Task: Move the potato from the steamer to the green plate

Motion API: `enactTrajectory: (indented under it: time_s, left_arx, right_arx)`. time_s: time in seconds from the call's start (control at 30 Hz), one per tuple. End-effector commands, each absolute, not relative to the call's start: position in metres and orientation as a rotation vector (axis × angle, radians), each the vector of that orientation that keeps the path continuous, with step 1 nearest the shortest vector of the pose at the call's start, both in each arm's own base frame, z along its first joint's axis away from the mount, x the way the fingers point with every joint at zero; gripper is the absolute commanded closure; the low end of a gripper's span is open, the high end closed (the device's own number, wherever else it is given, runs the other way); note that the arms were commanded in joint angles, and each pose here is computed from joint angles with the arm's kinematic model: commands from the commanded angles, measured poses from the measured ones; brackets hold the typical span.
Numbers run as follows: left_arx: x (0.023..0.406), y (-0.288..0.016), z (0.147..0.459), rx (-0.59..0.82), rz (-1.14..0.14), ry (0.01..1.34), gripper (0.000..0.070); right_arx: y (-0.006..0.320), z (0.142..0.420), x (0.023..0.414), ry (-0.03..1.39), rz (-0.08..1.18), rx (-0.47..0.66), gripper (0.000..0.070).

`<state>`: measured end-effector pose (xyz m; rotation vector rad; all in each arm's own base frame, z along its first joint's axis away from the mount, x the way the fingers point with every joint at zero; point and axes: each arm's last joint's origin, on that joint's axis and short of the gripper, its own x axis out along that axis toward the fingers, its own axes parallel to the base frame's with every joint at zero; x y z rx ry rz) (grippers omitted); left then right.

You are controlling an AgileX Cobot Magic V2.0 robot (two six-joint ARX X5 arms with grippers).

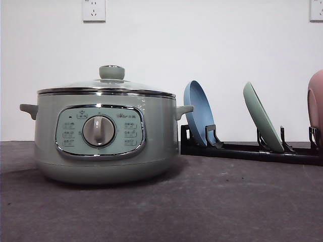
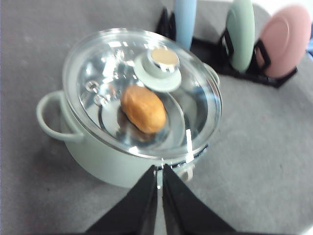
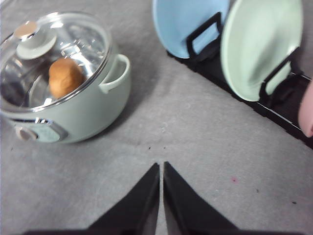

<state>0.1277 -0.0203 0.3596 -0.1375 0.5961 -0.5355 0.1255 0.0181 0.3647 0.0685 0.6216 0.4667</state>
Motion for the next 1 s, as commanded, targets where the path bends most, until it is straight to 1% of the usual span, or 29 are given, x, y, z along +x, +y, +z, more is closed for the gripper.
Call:
enactTrajectory:
  time_s: [0.0,0.07,0.1,0.13,0.23,0.27,0.3,0.33,0.77,0.97]
  left_arx:
    - [0.1275,-0.0208,0.3669,-0.107,-0.553,0.562,0.0684]
    - [0.1274,-0.0209,0.3669,-0.107,-0.554,0.562,0.0658]
    - [0.1274,-0.0209,0.3669,-0.108,-0.554,0.562,0.0624]
    - [0.1274,-0.0209,0.3669,-0.109,-0.553,0.563,0.0569]
    - [0.1274,-0.0209,0.3669,-0.112,-0.552,0.564,0.0256]
    - [0.1274,-0.0209,0.3669,-0.112,-0.552,0.564,0.0172]
    - [0.1274,-0.0209,0.3669,-0.112,-0.552,0.564,0.0114]
    - [0.1274,-0.0209,0.3669,-0.112,-0.552,0.564,0.0094]
    - [0.1273,-0.0209,0.3667,-0.113,-0.552,0.566,0.0099]
    - [0.1273,-0.0209,0.3667,-0.113,-0.552,0.566,0.0099]
  right_arx:
    - [0.019,0.3704,0.1256,0.598,0.481,0.044,0.07]
    - [0.019,0.3706,0.1257,0.596,0.481,0.044,0.0689]
    - [0.019,0.3707,0.1257,0.595,0.481,0.044,0.0656]
    - [0.019,0.3708,0.1258,0.594,0.48,0.046,0.0599]
    - [0.019,0.371,0.1259,0.594,0.477,0.054,0.0285]
    - [0.019,0.371,0.126,0.594,0.477,0.054,0.0218]
    - [0.019,0.371,0.126,0.594,0.477,0.054,0.0177]
    - [0.019,0.371,0.126,0.594,0.476,0.054,0.0171]
    - [0.019,0.3712,0.1262,0.594,0.474,0.061,0.0171]
    - [0.0192,0.3738,0.1299,0.57,0.462,0.099,0.0171]
